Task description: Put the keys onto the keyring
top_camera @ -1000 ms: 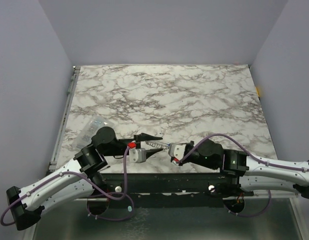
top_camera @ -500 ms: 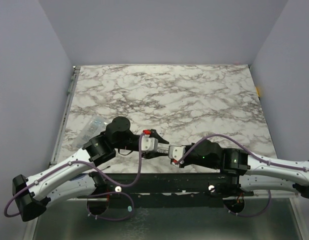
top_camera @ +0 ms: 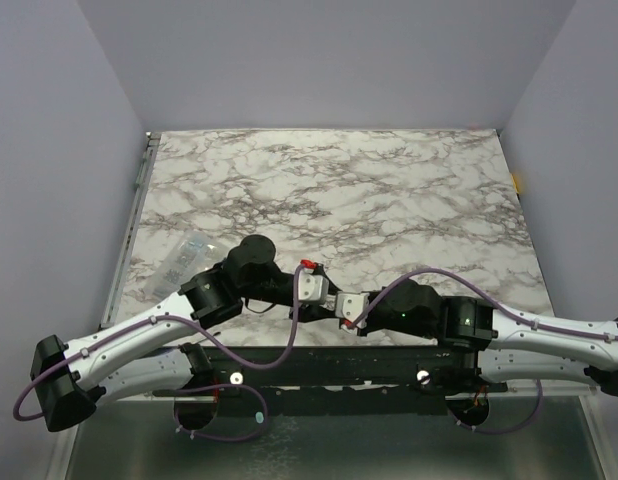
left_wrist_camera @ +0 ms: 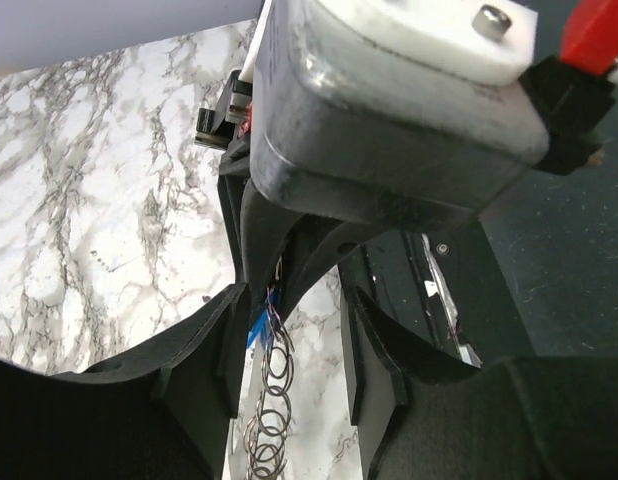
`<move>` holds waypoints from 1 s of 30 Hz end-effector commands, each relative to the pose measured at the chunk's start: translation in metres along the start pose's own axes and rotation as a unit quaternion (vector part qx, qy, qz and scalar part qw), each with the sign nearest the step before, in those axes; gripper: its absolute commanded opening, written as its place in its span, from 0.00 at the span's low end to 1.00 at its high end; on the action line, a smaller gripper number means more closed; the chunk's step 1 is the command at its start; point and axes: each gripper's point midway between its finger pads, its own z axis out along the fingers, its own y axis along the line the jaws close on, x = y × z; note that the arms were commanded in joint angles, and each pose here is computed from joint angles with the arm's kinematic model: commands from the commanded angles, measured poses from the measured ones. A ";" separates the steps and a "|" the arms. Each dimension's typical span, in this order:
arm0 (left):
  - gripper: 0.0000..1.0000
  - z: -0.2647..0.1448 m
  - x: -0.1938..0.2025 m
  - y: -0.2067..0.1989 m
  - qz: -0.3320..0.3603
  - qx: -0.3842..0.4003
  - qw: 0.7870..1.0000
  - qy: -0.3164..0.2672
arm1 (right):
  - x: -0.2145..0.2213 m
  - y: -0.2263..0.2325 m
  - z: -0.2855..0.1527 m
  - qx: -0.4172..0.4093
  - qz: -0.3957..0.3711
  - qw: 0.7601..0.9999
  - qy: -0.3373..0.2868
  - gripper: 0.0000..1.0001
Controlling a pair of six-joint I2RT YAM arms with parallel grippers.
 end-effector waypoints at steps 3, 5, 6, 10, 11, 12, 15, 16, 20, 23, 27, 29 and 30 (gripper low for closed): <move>0.45 0.010 0.014 0.006 -0.017 -0.015 1.000 0.015 | -0.017 -0.006 -0.003 0.005 0.005 1.000 -0.022 0.01; 0.45 0.011 0.018 0.008 -0.019 -0.021 0.999 0.021 | -0.017 -0.007 -0.003 0.006 0.005 1.000 -0.022 0.01; 0.45 0.011 0.019 0.010 -0.019 -0.024 0.999 0.024 | -0.017 -0.007 -0.003 0.006 0.005 1.000 -0.021 0.01; 0.42 0.011 0.024 0.016 -0.020 -0.041 0.998 0.033 | -0.017 -0.007 -0.004 0.005 0.006 1.000 -0.022 0.01; 0.42 0.011 0.026 0.016 -0.021 -0.042 0.998 0.035 | -0.017 -0.006 -0.004 0.005 0.006 1.000 -0.021 0.01; 0.41 0.011 0.027 0.016 -0.022 -0.043 0.998 0.036 | -0.016 -0.006 -0.003 0.004 0.006 1.000 -0.021 0.01; 0.38 0.011 0.029 0.017 -0.022 -0.045 0.998 0.039 | -0.016 -0.005 -0.003 0.004 0.006 1.000 -0.021 0.01; 0.37 0.011 0.030 0.017 -0.023 -0.045 0.998 0.040 | -0.016 -0.005 -0.002 0.004 0.006 1.000 -0.021 0.01; 0.36 0.012 0.033 0.017 -0.023 -0.046 0.998 0.044 | -0.017 -0.007 -0.003 0.006 0.005 1.000 -0.023 0.01; 0.30 0.013 0.037 0.016 -0.024 -0.042 0.998 0.047 | -0.016 -0.007 -0.003 0.006 0.004 1.000 -0.021 0.01; 0.07 0.014 0.038 0.015 -0.024 -0.038 0.998 0.048 | -0.016 -0.007 -0.003 0.007 0.004 1.000 -0.022 0.01; 0.00 0.014 0.036 0.016 -0.022 -0.040 0.998 0.046 | -0.016 -0.008 -0.002 0.010 0.005 1.000 -0.021 0.01; 0.00 0.013 0.034 0.017 -0.019 -0.042 0.998 0.043 | -0.017 -0.010 -0.003 0.016 0.006 1.000 -0.023 0.01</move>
